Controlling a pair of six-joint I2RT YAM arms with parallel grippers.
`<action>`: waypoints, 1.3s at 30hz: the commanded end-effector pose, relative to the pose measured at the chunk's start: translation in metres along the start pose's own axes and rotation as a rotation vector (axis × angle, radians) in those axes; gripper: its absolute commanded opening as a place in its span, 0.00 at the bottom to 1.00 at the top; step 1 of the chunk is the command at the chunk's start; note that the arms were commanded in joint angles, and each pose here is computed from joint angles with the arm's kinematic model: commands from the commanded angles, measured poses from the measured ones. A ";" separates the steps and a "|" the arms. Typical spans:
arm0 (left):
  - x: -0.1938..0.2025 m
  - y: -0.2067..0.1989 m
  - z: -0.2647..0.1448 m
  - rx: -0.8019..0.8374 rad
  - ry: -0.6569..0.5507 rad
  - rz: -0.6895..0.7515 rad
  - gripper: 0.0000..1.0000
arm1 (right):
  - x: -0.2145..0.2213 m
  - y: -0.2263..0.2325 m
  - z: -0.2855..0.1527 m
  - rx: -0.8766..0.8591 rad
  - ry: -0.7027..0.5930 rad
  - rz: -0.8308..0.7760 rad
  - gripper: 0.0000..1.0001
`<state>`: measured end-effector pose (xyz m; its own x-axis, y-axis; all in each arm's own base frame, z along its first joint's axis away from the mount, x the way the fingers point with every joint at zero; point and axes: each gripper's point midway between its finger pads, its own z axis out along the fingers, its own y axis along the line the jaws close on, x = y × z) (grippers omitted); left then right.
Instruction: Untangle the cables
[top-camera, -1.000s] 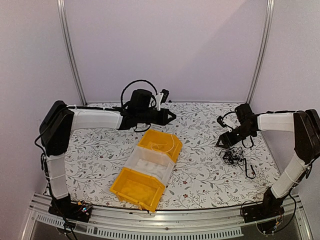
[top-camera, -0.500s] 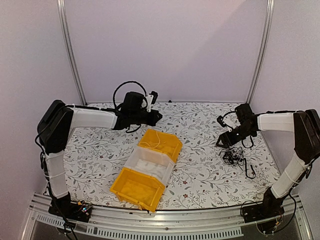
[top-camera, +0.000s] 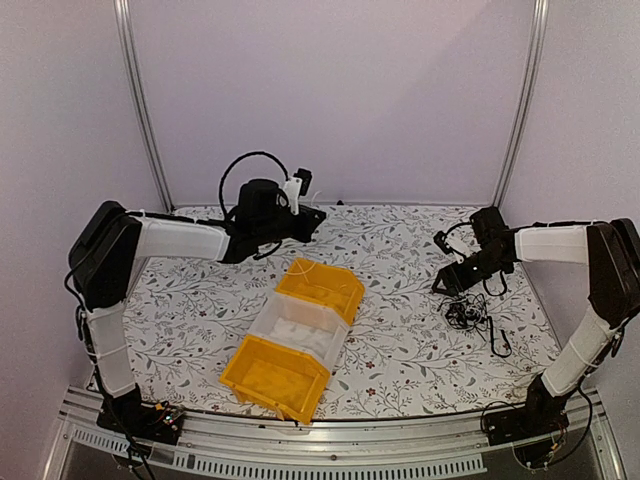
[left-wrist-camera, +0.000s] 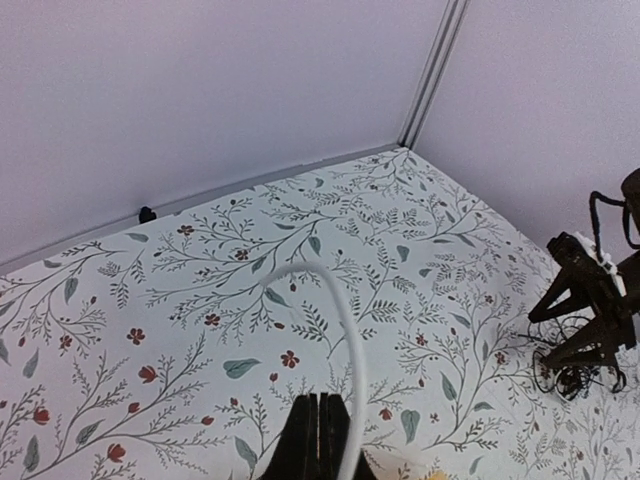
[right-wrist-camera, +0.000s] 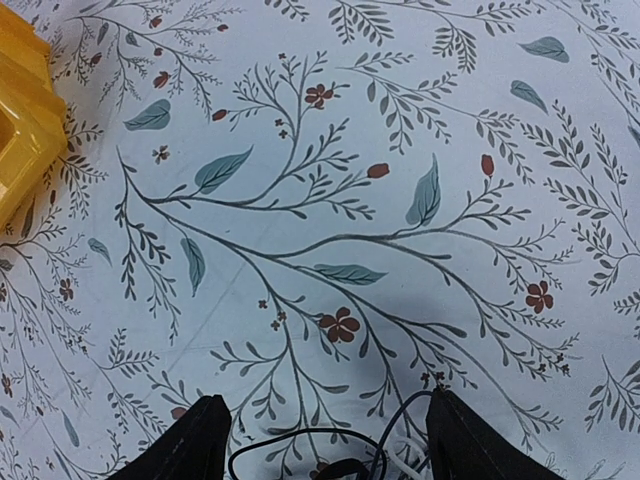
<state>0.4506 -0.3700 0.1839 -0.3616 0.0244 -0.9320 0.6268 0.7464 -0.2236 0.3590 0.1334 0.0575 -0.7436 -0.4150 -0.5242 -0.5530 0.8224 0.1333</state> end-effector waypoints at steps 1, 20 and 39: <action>-0.001 -0.045 0.009 0.188 -0.035 -0.038 0.00 | 0.005 -0.003 0.005 0.005 0.010 0.012 0.72; 0.052 -0.125 -0.019 0.428 0.104 -0.131 0.00 | 0.003 -0.005 0.009 0.004 0.015 0.012 0.72; 0.068 -0.110 -0.042 0.289 0.174 -0.094 0.00 | 0.006 -0.002 0.013 -0.013 0.020 0.017 0.72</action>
<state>0.3345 -0.4399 0.1781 -0.4703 0.0856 -0.8784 0.7867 0.4918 -0.3733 0.3587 0.1329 0.0465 -0.7563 -0.4181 -0.5032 -0.5489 0.8240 0.1403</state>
